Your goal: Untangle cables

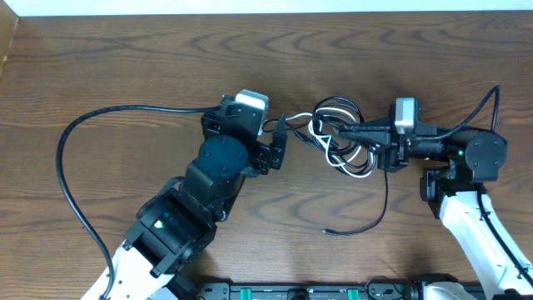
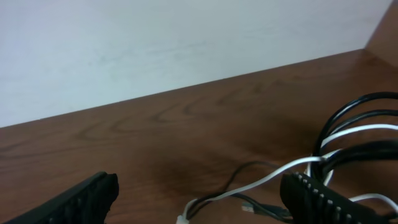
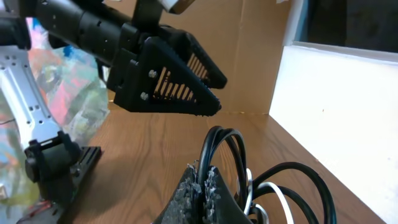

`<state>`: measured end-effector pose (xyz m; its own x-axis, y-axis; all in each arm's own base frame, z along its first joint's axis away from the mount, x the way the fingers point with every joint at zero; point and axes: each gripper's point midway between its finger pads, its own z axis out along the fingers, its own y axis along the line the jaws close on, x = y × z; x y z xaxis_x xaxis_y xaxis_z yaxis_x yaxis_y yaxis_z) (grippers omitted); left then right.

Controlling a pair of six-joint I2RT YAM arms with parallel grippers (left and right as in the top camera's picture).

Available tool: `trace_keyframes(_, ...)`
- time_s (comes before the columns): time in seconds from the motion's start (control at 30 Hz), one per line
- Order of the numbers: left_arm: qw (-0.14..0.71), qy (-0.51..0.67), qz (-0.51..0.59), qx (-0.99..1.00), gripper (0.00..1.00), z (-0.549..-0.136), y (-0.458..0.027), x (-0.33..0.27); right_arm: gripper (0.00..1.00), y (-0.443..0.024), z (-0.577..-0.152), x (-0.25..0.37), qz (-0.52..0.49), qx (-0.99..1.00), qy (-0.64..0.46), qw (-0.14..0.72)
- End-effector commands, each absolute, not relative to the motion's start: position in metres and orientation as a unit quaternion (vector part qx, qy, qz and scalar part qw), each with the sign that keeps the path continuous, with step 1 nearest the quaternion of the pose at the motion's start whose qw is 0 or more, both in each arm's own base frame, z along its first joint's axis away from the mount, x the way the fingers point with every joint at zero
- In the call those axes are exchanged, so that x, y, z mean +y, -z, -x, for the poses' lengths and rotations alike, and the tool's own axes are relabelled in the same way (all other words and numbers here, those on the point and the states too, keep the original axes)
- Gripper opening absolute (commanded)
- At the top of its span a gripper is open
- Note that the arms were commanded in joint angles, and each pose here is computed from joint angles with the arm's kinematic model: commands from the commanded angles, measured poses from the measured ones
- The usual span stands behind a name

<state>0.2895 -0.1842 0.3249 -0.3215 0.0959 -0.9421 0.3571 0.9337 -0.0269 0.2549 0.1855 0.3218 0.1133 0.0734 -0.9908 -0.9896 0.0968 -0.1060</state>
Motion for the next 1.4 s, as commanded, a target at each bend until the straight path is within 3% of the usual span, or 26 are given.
trace_keyframes(0.0,0.555,0.156,-0.16,0.801,0.88,-0.283,-0.326,-0.198,0.01,-0.324,-0.243,0.185,0.524,0.445,-0.454,0.566)
trace_keyframes(0.1,0.542,0.185,-0.194,0.797,0.87,-0.275,-0.324,-0.211,0.01,-0.319,-0.227,0.185,0.569,0.417,-0.448,0.549)
trace_keyframes(0.5,0.499,0.212,-0.425,0.725,0.87,-0.23,-0.307,-0.249,0.01,-0.32,-0.225,0.187,0.57,0.415,-0.45,0.547)
trace_keyframes(1.23,0.442,0.258,-0.469,0.72,0.87,-0.22,-0.281,-0.271,0.01,-0.32,-0.202,0.212,0.602,0.367,-0.468,0.532)
trace_keyframes(1.27,0.44,0.261,-0.47,0.719,0.84,-0.219,-0.281,-0.272,0.01,-0.32,-0.202,0.212,0.602,0.367,-0.468,0.532)
trace_keyframes(1.37,0.436,0.273,-0.476,0.713,0.52,-0.215,-0.282,-0.274,0.01,-0.32,-0.202,0.212,0.603,0.366,-0.467,0.533)
